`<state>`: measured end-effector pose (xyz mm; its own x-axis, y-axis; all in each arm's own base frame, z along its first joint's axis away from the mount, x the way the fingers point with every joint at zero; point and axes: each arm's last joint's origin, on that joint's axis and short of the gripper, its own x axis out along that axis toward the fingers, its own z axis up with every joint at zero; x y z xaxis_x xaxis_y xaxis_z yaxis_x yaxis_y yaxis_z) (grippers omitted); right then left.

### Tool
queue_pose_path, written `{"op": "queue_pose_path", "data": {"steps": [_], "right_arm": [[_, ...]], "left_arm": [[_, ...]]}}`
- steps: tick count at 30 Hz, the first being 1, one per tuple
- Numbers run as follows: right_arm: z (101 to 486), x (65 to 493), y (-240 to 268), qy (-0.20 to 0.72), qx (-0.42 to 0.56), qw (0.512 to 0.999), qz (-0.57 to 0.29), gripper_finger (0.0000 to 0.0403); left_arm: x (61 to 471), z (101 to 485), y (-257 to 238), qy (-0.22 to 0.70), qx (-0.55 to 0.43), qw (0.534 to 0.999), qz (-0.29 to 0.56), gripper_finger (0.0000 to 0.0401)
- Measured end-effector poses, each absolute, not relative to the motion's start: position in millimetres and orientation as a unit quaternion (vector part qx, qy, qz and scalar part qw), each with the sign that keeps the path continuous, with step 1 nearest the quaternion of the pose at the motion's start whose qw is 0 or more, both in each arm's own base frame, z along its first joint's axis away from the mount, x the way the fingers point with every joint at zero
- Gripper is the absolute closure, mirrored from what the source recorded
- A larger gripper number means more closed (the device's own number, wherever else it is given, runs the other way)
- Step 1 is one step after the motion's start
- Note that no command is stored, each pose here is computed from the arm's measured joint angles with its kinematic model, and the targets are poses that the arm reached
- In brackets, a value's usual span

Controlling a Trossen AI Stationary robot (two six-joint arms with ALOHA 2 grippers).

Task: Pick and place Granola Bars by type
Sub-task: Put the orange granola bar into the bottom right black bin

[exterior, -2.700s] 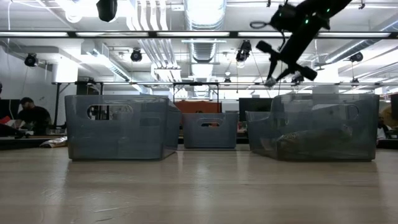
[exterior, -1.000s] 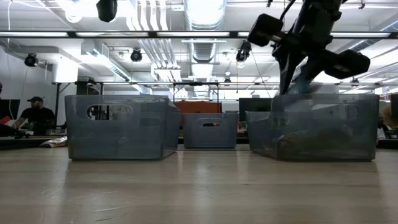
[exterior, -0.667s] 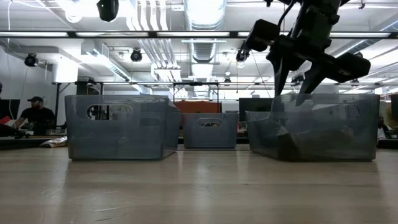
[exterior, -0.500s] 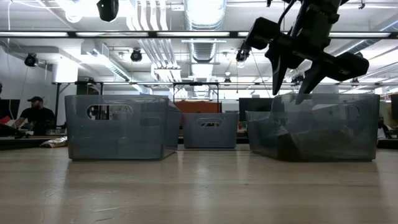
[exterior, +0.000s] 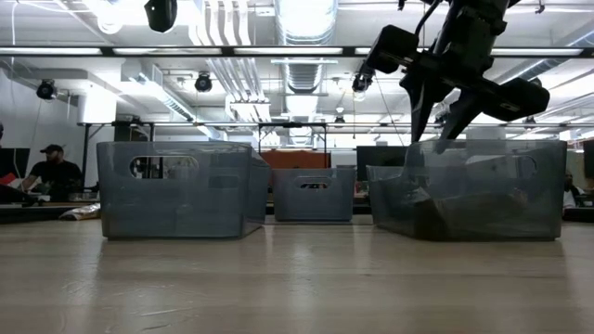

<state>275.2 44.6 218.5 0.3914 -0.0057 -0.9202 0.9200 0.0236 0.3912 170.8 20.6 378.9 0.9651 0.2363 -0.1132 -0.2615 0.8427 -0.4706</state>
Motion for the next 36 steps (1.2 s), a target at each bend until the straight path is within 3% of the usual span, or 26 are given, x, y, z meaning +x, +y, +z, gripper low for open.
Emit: {"op": "queue_pose_path", "data": {"steps": [8,26,31,36], "right_arm": [[218.6,275.2,44.6,0.393,0.581,0.599,-0.387,0.0387],[243.8,262.9,40.7,0.361,0.586,0.632,-0.358,0.039],[262.6,251.6,38.5,0.348,0.571,0.671,-0.321,0.039],[285.5,235.2,34.4,0.33,0.512,0.746,-0.269,0.039]], "left_arm": [[170.8,378.8,20.7,0.025,-0.248,0.96,0.13,0.0401],[170.9,378.8,20.5,0.026,-0.248,0.96,0.129,0.0401],[170.9,378.8,20.5,0.026,-0.248,0.96,0.13,0.0401],[170.9,378.8,20.5,0.026,-0.248,0.96,0.13,0.0401]]}}
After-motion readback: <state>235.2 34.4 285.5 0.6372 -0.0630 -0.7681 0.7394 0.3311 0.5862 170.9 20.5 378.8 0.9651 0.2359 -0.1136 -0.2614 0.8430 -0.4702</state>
